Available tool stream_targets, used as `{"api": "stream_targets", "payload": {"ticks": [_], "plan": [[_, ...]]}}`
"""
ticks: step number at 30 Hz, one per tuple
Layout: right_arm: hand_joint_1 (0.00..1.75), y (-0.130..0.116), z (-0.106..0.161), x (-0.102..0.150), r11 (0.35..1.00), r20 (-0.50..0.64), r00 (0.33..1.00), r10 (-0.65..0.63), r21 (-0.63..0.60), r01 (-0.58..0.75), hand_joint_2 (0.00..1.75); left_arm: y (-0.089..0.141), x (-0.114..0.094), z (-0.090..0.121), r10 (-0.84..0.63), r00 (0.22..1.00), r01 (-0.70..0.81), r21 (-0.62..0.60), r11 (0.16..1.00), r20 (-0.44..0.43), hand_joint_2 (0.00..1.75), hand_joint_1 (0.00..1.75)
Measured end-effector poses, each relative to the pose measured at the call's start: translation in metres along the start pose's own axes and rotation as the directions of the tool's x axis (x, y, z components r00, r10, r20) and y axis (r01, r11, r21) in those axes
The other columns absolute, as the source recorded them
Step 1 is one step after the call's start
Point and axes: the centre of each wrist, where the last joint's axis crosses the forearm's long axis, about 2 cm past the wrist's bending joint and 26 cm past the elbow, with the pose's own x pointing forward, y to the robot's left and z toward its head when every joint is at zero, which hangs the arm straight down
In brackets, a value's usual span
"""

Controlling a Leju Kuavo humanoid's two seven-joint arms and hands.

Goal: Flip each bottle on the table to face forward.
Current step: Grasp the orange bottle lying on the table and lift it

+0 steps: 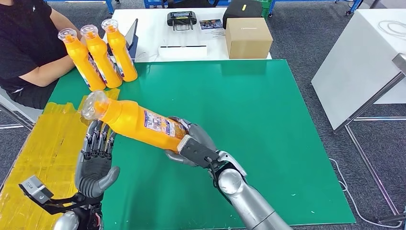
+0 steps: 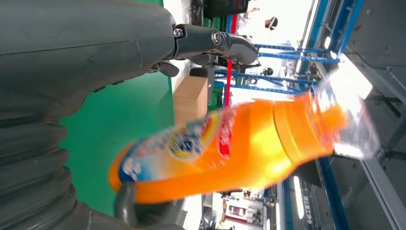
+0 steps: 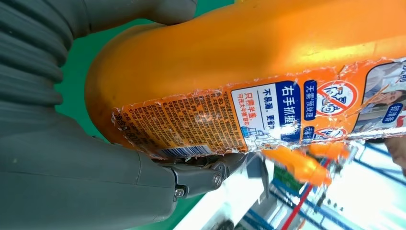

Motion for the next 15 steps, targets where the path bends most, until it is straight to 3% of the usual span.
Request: {"api": "stream_targets", "payload": {"ticks": [15], "plan": [[1.75, 0.061, -0.008, -0.009, 0.987, -0.09, 0.996, 0.004, 0.158, 0.011, 1.75, -0.007, -0.004, -0.012, 0.022, 1.0, -0.022, -0.012, 1.0, -0.001, 1.75, 0.0]]}}
